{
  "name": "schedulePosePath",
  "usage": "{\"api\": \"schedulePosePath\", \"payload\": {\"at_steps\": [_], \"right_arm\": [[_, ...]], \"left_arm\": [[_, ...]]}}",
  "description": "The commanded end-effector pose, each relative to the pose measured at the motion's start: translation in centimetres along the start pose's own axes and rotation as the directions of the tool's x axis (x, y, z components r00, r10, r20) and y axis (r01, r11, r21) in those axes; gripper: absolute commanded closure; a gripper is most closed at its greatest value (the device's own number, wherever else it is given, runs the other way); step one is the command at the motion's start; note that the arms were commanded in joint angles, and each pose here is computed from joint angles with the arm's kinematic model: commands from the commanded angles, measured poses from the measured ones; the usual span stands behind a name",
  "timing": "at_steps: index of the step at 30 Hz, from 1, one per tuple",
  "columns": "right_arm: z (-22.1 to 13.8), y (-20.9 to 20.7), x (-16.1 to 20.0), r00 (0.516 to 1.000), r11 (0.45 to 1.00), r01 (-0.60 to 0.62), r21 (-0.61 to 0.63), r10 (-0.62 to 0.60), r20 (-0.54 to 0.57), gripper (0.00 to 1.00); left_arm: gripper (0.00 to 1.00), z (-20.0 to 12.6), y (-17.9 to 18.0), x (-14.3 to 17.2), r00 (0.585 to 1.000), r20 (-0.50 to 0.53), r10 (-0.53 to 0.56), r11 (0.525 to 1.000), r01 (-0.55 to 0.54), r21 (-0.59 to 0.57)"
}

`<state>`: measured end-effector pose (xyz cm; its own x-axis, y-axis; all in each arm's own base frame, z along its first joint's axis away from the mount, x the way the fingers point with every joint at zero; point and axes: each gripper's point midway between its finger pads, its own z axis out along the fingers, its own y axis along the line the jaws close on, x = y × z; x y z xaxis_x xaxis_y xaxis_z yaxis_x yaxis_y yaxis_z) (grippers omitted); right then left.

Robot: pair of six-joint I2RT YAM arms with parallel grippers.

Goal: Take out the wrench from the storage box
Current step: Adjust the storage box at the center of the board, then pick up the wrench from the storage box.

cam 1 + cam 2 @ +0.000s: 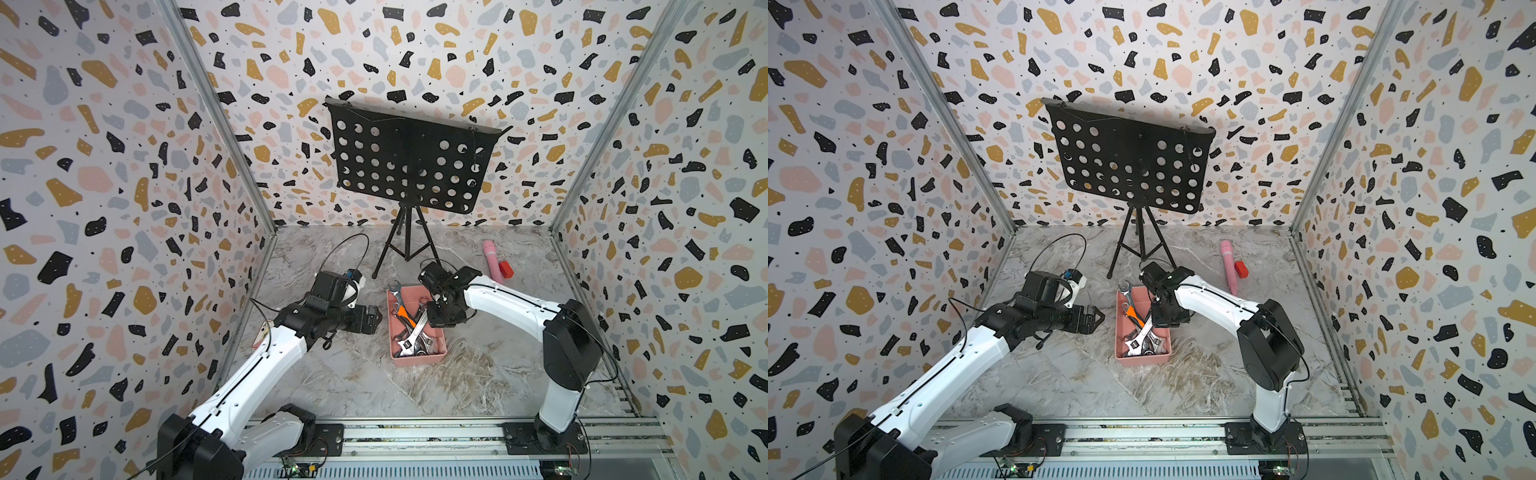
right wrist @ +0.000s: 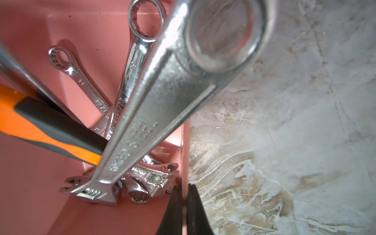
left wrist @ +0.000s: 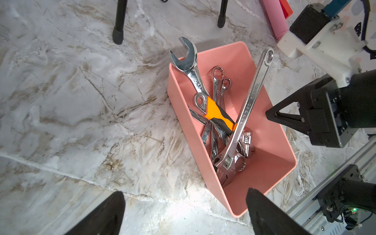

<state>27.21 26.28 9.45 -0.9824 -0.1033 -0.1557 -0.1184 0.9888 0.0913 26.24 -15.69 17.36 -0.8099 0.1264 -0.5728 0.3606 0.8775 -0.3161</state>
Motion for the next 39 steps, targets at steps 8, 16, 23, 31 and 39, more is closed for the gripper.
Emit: {"api": "schedulePosePath", "payload": {"at_steps": [8, 16, 23, 31, 39], "right_arm": [[-4.9, -0.9, -2.0, 0.986, 0.997, -0.070, 0.024, 0.066, 0.152, 0.67], [-8.8, -0.8, -2.8, 0.959, 0.987, -0.153, -0.051, 0.161, 0.232, 0.61], [-7.8, 2.5, -1.6, 0.910, 0.910, -0.355, -0.212, 0.389, 0.145, 0.54], [-3.6, 4.9, -1.1, 0.871, 0.871, -0.447, -0.201, 0.476, 0.125, 0.53], [-1.3, 4.4, -1.4, 0.865, 0.875, -0.467, -0.124, 0.482, 0.143, 0.51]], "left_arm": [[0.03, 0.0, 0.1, -0.4, 1.000, 0.004, 0.020, 1.000, -0.020, -0.009], [0.02, -0.6, 0.2, -1.0, 0.999, 0.018, 0.029, 0.999, -0.028, -0.024], [0.01, -1.2, 0.4, -0.7, 0.999, 0.014, 0.037, 0.999, -0.036, -0.037], [0.01, -1.5, 0.4, -0.8, 0.999, 0.020, 0.039, 0.999, -0.038, -0.038], [0.00, -1.7, 0.1, -1.0, 0.999, 0.031, 0.036, 0.999, -0.036, -0.030]]}}
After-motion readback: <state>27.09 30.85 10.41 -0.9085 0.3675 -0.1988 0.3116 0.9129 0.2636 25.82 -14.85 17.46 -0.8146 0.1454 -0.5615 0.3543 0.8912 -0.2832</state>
